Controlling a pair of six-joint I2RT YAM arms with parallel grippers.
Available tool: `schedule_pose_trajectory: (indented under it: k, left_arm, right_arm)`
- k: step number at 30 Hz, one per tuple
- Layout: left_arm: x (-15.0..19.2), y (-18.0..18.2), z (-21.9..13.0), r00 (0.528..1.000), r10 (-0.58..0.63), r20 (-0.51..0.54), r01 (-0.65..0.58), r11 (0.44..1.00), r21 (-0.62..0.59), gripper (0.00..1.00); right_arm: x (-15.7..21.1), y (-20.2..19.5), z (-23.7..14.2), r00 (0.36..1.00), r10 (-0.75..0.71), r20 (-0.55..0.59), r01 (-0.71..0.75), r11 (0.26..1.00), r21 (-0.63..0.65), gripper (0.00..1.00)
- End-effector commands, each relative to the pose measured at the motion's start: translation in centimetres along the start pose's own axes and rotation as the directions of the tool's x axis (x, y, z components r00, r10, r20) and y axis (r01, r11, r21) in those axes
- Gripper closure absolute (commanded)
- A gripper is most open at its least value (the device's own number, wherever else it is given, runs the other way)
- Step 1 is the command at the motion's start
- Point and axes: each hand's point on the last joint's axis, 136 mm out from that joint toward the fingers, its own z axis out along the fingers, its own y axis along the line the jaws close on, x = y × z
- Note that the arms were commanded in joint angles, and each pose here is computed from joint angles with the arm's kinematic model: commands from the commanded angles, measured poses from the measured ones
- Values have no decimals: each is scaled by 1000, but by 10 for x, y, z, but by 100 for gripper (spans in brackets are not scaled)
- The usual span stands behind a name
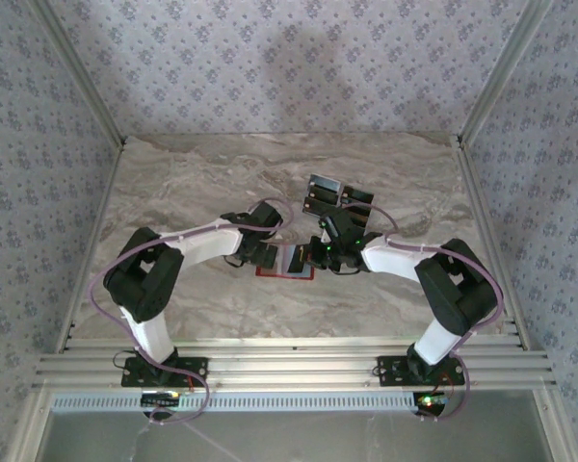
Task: Put the credit cards into the card holder
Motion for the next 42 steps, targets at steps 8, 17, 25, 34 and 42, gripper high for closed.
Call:
schedule_pose_trajectory:
  k: [8, 17, 25, 34, 42]
  left_arm:
    - [11, 12, 6, 999, 1, -46, -4, 998, -69, 1]
    - [11, 10, 4, 999, -3, -41, 0, 998, -58, 1]
    - [10, 9, 5, 999, -4, -41, 2, 999, -54, 1]
    - [11, 9, 5, 999, -1, -42, -1, 998, -56, 0]
    - [13, 10, 7, 999, -1, -48, -1, 998, -58, 1]
  right_arm:
    - [-4, 15, -8, 998, -54, 16, 55, 995, -79, 100]
    - [-13, 41, -15, 996, -68, 64, 79, 976, -200, 100]
    - [-13, 34, -4, 997, -42, 62, 54, 977, -205, 100]
    - [-9, 25, 4, 998, -28, 54, 38, 980, -193, 100]
    - [-6, 20, 10, 999, -12, 46, 21, 980, -197, 100]
